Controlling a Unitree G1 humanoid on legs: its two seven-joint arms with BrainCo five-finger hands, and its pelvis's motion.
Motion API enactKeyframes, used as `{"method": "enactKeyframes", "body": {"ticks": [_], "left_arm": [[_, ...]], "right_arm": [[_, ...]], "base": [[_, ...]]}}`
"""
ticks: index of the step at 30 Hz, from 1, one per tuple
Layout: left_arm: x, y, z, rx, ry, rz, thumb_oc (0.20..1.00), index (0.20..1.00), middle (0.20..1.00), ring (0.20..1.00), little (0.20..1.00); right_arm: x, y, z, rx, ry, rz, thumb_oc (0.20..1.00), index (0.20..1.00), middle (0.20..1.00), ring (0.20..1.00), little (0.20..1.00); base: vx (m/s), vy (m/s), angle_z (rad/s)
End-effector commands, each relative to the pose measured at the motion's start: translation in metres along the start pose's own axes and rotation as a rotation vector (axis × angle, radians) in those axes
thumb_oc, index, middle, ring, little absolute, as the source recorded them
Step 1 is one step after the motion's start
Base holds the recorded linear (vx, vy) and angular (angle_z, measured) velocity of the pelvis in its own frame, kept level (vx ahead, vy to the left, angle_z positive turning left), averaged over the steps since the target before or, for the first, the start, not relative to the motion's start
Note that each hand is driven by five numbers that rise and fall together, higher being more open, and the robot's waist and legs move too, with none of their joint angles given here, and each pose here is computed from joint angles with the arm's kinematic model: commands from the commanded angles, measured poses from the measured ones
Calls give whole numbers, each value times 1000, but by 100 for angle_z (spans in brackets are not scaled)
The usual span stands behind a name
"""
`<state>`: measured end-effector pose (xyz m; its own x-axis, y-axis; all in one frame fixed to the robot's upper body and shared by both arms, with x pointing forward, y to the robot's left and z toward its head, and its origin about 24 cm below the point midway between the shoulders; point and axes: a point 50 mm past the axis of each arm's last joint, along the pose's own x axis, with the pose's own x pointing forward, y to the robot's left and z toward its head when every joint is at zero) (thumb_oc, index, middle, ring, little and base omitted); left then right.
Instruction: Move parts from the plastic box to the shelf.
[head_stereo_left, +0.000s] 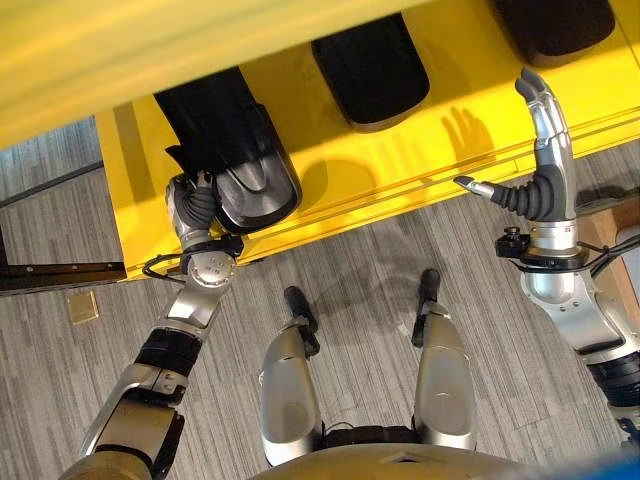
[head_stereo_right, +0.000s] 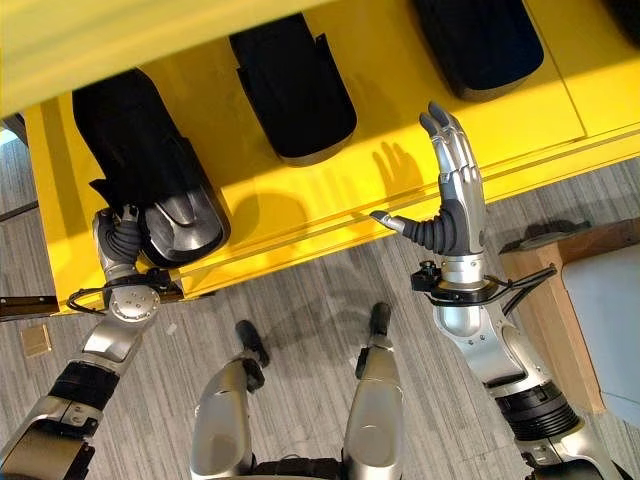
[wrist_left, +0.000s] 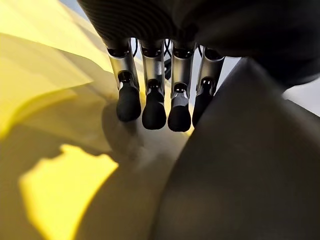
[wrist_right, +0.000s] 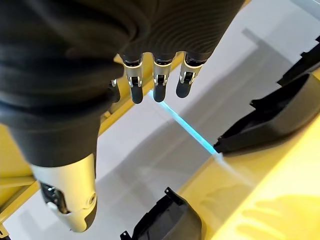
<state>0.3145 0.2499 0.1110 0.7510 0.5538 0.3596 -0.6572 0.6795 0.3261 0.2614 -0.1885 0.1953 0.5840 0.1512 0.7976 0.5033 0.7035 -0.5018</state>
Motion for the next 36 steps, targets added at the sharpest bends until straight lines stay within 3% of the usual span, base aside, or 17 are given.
{"method": "enactKeyframes", "body": {"ticks": [1, 21, 36], "left_arm": [[26, 33, 7, 6, -33, 164, 200, 200, 200, 200, 200], [89, 87, 30, 404, -77, 382, 200, 200, 200, 200, 200], [104, 90, 46, 534, -100, 405, 200, 200, 200, 200, 200]], "right_arm": [[19, -19, 21, 23, -100, -75, 1000, 1000, 1000, 1000, 1000], [41, -32, 21, -15, -142, -2, 1000, 1000, 1000, 1000, 1000], [43, -32, 18, -21, -132, 37, 1000, 1000, 1000, 1000, 1000]], "base": [[-46, 39, -6], [-2, 55, -1], [3, 26, -1]]}}
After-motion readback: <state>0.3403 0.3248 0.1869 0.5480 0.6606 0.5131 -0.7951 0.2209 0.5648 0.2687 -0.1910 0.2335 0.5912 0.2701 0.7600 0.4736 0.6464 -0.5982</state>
